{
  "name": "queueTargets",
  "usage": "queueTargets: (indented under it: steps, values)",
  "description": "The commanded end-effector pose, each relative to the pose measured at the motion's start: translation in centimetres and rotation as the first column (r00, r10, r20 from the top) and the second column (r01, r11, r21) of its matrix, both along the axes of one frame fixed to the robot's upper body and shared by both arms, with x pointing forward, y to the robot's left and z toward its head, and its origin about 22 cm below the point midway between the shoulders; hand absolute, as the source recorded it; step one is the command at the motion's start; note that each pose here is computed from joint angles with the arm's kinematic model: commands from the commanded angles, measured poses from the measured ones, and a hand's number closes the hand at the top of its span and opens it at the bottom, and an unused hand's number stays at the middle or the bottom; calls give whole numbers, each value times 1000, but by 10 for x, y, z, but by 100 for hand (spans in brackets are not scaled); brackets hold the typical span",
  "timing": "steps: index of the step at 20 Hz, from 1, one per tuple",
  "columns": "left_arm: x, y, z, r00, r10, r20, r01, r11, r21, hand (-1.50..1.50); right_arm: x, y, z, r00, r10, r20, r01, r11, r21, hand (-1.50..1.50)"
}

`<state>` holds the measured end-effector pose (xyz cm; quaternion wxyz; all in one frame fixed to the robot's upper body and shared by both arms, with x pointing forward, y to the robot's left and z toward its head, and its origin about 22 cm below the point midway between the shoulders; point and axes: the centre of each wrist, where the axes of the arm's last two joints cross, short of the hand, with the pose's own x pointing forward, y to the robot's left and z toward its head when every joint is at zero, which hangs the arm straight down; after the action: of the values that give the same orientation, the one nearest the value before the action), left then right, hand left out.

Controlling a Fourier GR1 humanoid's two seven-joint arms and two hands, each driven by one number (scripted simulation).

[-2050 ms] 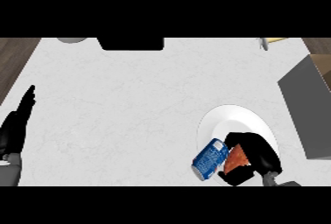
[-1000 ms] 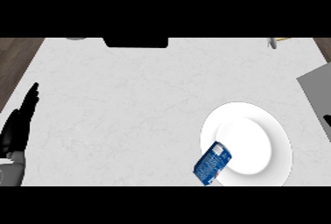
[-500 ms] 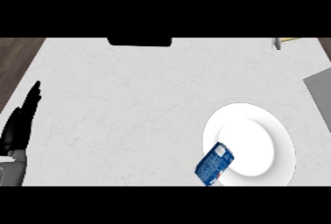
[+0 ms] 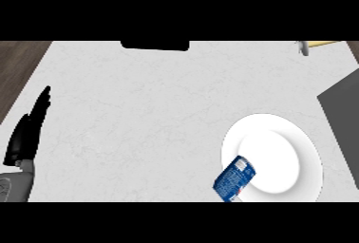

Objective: Pick the sweet potato from the plate and place it in the cardboard box

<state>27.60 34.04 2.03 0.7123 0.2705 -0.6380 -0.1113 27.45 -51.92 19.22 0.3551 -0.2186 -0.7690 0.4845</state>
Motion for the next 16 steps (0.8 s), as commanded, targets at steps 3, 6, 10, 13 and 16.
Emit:
queueTargets:
  steps: [3,6,10,13,16]
  values:
    - [5,-2,-5,1000,7,-9,-7,1000,20,0,11,6,-3,942,296,-159,-271,949,162,150]
    - [2,-3,-1,1000,-15,-11,15,1000,5,0,19,15,-6,927,316,-204,-283,943,177,150]
    - [7,-12,-2,1000,-3,0,3,1000,-1,0,40,39,-24,918,318,-236,-286,945,159,150]
    - [9,-11,3,1000,-13,-6,13,1000,-7,0,53,56,-40,902,339,-267,-310,940,146,150]
    - [15,-11,11,1000,11,0,-11,1000,13,0,68,69,-49,916,314,-251,-307,949,68,150]
